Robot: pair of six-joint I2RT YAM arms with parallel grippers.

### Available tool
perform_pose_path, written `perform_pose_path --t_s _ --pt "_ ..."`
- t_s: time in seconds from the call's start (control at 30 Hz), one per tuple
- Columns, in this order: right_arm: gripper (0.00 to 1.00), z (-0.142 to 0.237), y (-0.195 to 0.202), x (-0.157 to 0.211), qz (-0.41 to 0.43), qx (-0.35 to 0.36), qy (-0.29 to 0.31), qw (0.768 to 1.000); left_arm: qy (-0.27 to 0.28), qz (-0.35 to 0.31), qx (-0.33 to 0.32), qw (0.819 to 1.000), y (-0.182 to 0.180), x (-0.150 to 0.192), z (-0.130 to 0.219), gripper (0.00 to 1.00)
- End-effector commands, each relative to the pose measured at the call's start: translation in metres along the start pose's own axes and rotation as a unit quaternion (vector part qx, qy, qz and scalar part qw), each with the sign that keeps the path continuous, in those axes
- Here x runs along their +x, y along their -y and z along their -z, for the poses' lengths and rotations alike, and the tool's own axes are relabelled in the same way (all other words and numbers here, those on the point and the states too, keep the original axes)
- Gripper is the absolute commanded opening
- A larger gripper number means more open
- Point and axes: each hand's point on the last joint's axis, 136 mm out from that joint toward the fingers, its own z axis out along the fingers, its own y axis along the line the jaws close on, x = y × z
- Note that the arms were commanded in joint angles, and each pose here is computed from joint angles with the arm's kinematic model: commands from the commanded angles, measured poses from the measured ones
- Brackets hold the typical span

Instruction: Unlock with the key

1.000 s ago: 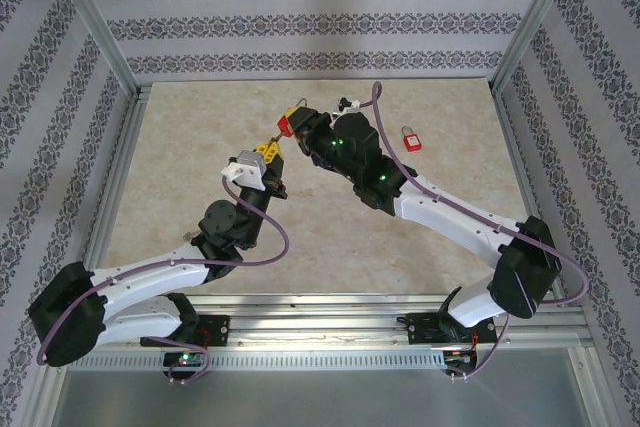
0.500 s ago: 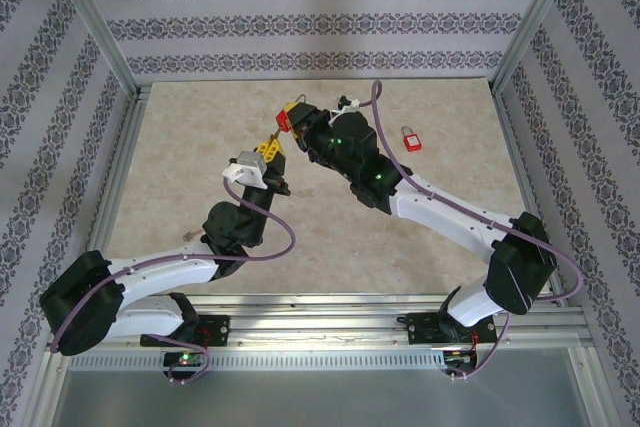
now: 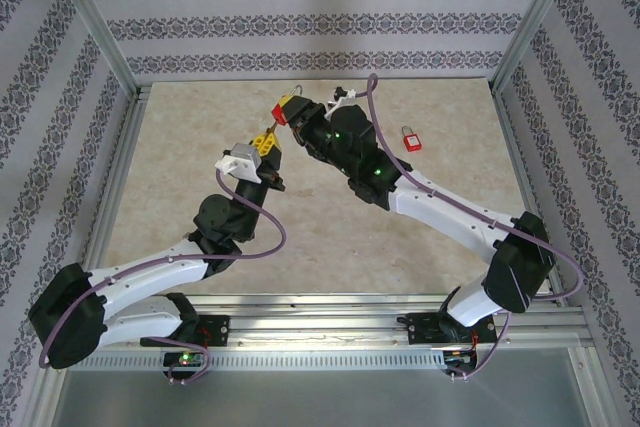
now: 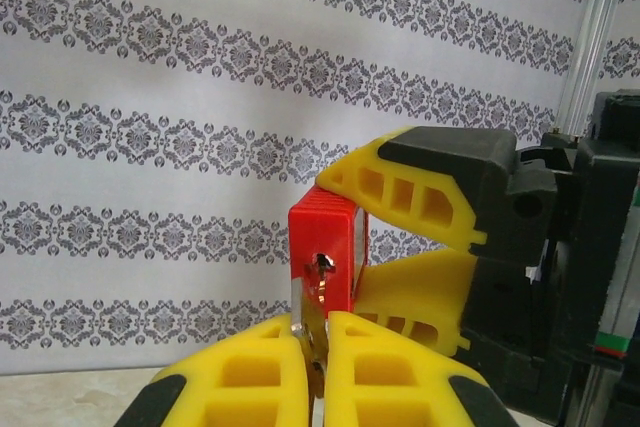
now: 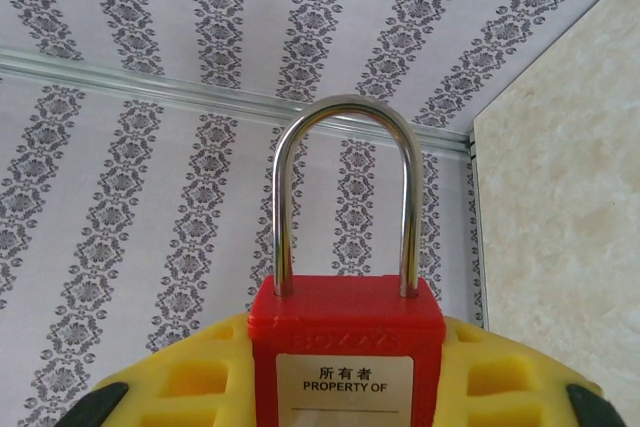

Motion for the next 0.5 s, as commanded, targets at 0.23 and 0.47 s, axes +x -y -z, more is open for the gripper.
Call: perform_pose_path --t_s 0.23,0.47 --pt "0.00 0.000 0.022 0.075 0.041 0.044 -0.143 0.988 0.011 -0.084 0.079 0.993 0.026 -0.022 -0.005 0.00" --pt "0.00 -0.001 0.017 0.079 0.045 0.033 -0.155 0.986 0.011 -0.079 0.068 0.994 0.001 -0.025 -0.007 0.00"
